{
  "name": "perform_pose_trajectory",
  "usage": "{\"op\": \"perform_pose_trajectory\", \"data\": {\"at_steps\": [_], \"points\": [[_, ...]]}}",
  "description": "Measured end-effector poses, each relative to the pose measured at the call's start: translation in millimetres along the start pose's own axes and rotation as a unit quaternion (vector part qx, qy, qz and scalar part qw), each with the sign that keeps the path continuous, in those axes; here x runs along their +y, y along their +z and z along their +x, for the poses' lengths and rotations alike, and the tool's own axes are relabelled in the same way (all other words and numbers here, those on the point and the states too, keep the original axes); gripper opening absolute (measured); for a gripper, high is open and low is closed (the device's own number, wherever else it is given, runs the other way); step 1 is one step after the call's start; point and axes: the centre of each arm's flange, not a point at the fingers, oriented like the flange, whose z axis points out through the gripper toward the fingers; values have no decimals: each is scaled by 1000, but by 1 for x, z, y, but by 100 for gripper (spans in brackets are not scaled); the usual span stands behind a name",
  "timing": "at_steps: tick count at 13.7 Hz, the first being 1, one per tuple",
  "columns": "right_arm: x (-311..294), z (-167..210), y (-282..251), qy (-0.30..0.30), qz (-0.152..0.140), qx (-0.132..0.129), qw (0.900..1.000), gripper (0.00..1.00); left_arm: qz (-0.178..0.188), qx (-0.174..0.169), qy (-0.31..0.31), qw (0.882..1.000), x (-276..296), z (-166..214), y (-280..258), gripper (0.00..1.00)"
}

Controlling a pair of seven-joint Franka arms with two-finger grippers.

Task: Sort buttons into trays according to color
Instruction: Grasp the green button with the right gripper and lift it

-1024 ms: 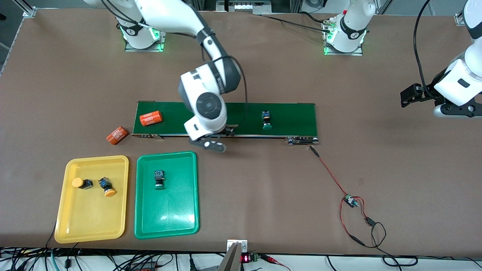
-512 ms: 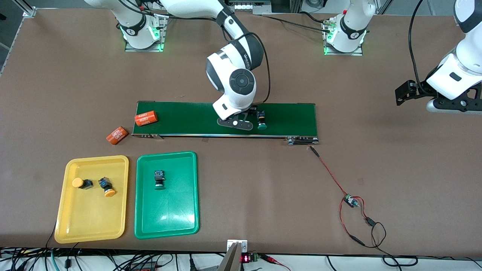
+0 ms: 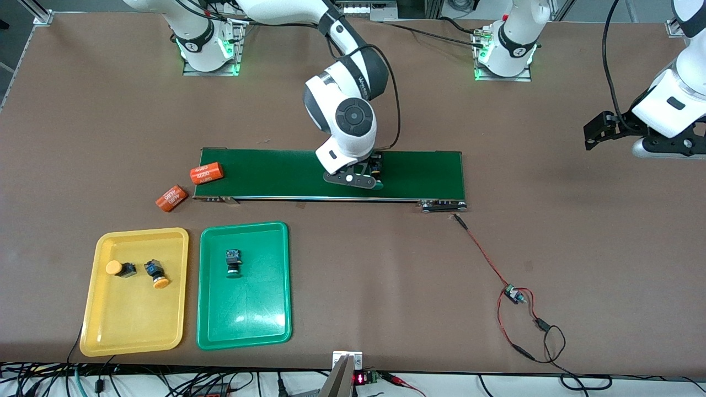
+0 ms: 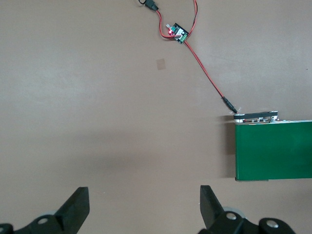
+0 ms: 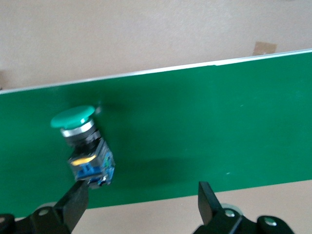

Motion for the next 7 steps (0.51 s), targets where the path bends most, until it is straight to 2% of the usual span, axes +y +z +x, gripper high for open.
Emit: {"op": "perform_pose_trajectory", "data": {"at_steps": [7], "points": [[-6,-7,12,-19,-4,1,1000,100,-1,-11,-9,1000,-10,1,10,100]]}}
